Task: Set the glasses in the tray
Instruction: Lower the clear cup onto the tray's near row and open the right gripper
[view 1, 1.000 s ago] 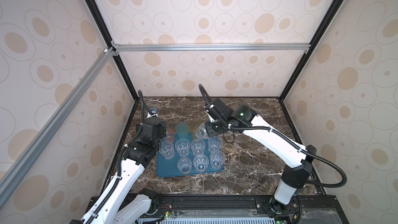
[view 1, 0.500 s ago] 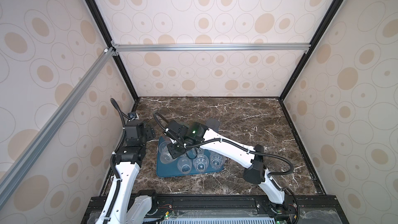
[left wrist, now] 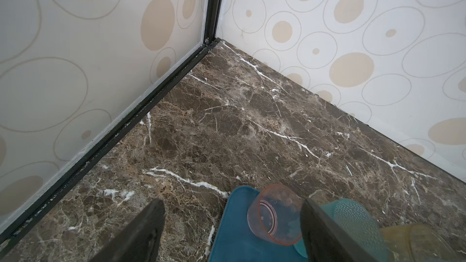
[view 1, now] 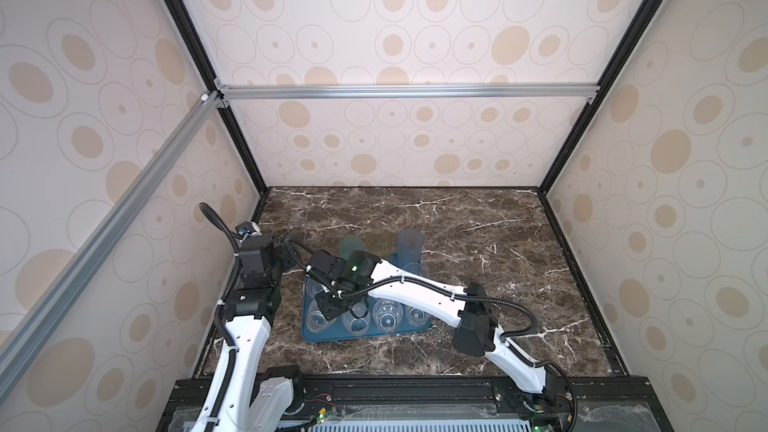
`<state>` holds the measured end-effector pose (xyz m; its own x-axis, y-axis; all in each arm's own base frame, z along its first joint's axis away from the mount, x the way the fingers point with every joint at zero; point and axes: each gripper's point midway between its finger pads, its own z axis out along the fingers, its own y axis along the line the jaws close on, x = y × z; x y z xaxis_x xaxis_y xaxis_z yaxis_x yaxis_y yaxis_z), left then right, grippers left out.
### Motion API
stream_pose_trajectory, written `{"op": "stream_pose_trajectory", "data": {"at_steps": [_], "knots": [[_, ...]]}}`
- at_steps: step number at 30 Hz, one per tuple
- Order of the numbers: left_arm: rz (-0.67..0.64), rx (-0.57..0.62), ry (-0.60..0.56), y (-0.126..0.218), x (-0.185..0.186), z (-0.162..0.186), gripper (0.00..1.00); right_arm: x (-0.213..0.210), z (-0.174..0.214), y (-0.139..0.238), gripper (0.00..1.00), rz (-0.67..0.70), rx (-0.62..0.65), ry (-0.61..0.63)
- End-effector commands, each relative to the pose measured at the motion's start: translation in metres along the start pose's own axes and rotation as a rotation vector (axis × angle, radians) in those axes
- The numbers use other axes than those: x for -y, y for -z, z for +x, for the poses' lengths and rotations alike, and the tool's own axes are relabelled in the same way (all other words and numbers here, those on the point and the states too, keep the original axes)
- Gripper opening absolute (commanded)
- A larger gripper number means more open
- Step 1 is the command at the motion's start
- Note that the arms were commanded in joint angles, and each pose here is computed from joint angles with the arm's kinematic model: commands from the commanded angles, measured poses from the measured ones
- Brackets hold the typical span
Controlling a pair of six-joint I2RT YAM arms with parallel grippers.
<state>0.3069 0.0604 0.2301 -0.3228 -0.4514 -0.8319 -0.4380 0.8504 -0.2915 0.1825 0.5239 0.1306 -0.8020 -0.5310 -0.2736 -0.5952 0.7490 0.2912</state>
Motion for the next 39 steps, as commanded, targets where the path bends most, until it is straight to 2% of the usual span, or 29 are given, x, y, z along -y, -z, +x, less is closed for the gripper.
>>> {"op": "stream_pose_trajectory", "data": {"at_steps": [1,8,20,31,39], "knots": [[-0.022,0.039,0.072,-0.001,-0.007,-0.003,0.84,-0.004,-0.002,-0.009,0.00,0.001,0.006,0.003],[-0.014,0.025,0.062,-0.006,-0.008,0.006,0.83,0.004,0.000,-0.028,0.02,0.040,-0.010,0.008],[-0.010,0.018,0.052,-0.007,-0.008,0.010,0.82,0.010,0.004,-0.047,0.10,0.067,-0.037,0.021],[-0.016,0.021,0.041,-0.009,-0.009,0.011,0.82,0.010,0.005,-0.049,0.17,0.069,-0.041,0.025],[-0.016,0.021,0.033,-0.008,-0.009,0.011,0.82,0.006,-0.001,-0.034,0.25,0.056,-0.012,0.030]]}}
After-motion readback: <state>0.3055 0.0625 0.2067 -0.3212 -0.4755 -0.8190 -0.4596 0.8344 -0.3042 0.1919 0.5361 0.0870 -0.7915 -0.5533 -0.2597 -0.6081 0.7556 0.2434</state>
